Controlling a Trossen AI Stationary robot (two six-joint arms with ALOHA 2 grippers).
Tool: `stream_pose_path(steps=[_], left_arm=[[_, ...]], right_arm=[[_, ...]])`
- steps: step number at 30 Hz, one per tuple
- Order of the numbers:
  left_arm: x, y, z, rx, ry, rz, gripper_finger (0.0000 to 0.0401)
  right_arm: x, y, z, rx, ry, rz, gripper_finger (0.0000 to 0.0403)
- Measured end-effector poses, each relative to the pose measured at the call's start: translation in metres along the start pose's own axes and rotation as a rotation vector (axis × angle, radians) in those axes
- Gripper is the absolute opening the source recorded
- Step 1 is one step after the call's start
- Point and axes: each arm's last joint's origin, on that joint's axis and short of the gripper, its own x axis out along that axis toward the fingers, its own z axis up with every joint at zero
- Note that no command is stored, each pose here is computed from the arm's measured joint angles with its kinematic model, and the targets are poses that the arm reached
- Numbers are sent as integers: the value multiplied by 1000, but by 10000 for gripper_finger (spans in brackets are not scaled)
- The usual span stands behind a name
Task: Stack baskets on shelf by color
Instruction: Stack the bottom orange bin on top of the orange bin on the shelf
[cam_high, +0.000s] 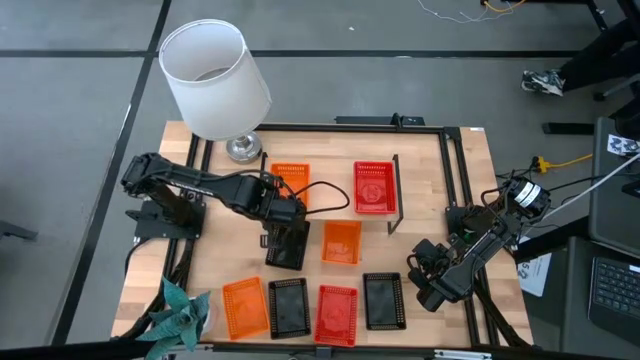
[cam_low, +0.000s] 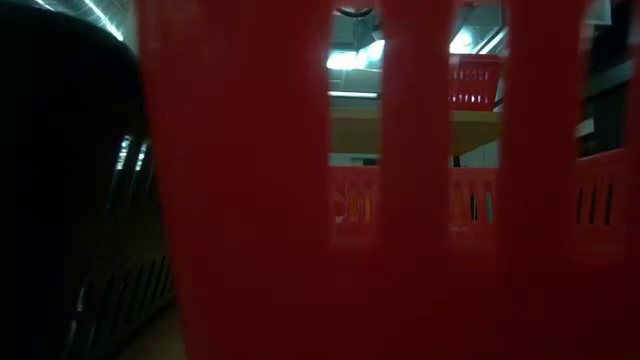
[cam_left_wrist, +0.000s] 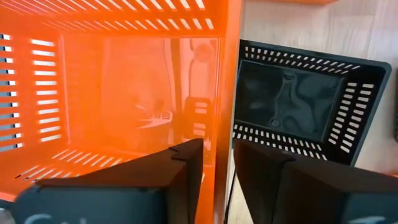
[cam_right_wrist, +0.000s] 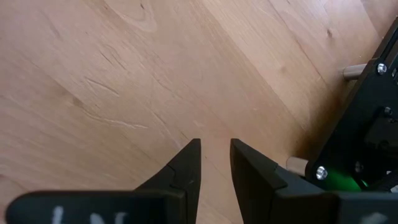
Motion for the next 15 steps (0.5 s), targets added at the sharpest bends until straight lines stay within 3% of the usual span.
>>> stream_pose_path(steps=[11, 15], left_arm=[[-35, 9, 9, -25, -55, -13, 100], [-58, 11, 12, -88, -87, -37, 100]], right_arm=[[0, 0, 0, -3, 0, 0, 86], [0, 0, 0, -3, 0, 0, 86]])
